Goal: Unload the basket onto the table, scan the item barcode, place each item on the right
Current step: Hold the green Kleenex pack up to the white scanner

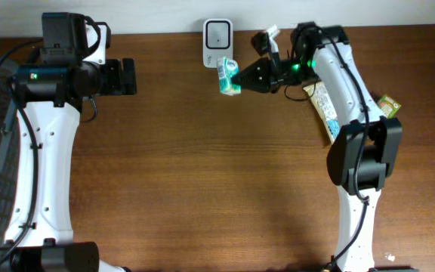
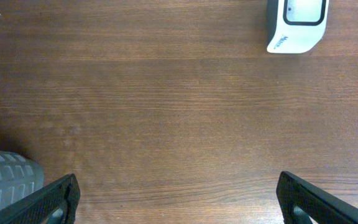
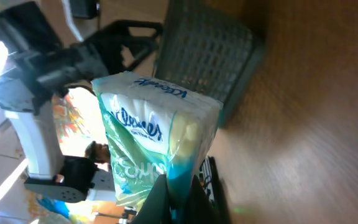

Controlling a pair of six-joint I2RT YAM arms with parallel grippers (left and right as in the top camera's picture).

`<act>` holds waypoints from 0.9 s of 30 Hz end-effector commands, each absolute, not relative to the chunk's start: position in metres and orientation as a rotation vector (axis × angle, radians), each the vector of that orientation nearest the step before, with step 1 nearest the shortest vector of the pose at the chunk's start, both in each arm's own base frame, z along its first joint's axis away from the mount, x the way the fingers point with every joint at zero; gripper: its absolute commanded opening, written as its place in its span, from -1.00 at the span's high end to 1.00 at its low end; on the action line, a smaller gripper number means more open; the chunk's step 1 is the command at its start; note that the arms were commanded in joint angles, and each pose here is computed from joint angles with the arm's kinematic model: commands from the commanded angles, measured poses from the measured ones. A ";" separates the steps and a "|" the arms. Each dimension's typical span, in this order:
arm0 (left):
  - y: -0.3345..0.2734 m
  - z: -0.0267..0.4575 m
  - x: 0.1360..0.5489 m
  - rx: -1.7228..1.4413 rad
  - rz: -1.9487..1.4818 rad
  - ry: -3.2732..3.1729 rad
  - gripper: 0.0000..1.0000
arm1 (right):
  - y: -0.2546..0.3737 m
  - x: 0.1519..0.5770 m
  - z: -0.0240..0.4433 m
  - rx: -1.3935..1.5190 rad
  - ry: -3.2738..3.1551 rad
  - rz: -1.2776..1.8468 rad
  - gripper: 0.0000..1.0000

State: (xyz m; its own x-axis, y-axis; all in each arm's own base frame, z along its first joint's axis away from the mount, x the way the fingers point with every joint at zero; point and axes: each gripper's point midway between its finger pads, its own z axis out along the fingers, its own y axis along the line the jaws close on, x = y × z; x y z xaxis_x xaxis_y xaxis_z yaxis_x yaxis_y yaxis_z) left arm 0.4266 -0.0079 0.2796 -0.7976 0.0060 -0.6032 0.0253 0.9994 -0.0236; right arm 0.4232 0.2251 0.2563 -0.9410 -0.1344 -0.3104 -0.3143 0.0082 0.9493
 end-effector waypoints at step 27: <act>-0.011 0.290 0.425 0.049 -0.044 2.465 -0.98 | 0.224 0.643 0.165 -0.882 1.999 -0.561 0.92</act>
